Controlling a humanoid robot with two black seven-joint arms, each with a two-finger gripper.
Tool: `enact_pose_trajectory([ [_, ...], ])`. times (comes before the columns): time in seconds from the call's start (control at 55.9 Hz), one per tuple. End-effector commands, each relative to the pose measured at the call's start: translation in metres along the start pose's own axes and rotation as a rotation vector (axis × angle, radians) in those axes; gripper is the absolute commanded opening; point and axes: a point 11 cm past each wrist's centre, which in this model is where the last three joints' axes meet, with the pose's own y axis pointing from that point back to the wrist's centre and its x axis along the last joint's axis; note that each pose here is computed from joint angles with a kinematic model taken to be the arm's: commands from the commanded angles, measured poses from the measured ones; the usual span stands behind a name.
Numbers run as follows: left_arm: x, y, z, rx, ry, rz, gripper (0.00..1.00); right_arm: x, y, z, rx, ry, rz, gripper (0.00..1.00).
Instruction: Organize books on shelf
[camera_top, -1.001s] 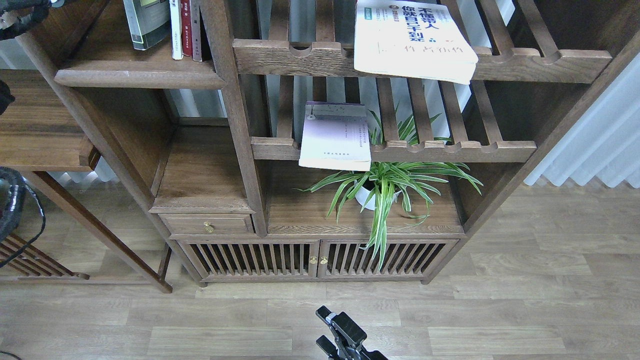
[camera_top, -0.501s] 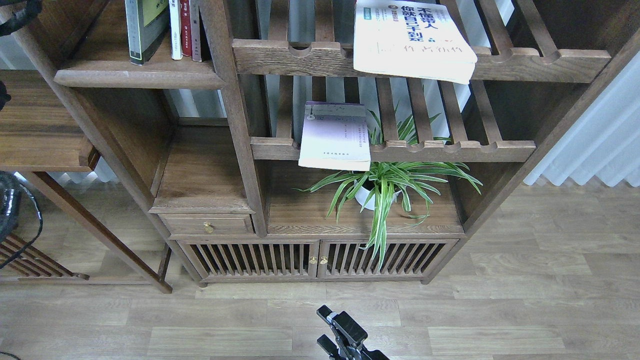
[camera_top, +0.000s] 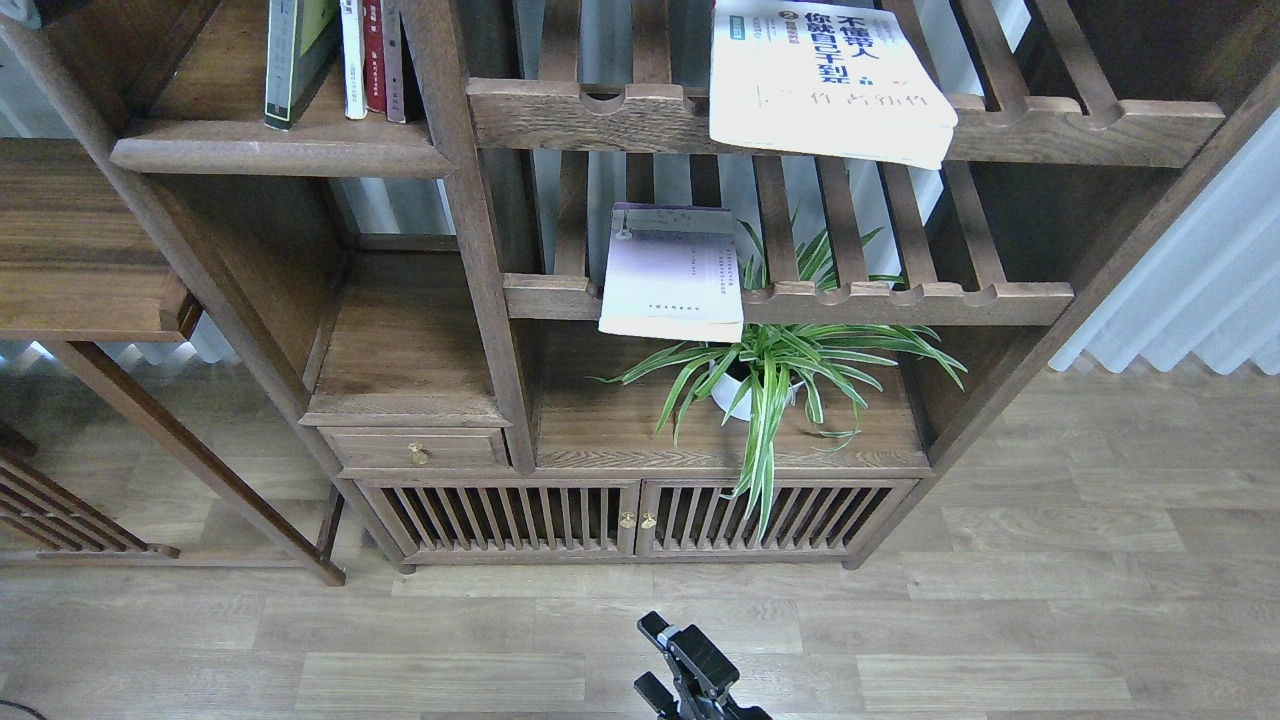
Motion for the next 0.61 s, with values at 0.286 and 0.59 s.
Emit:
enact_pose_trajectory([
  [0.286, -0.003, 0.027, 0.026, -0.184, 0.148, -0.061, 1.00, -0.009, -0.007, 0.012, -0.025, -0.018, -0.031, 0.98],
  [0.59, 0.006, 0.051, 0.001, -0.155, 0.205, -0.038, 1.00, -0.025, -0.014, 0.018, -0.045, -0.027, -0.082, 0.98],
])
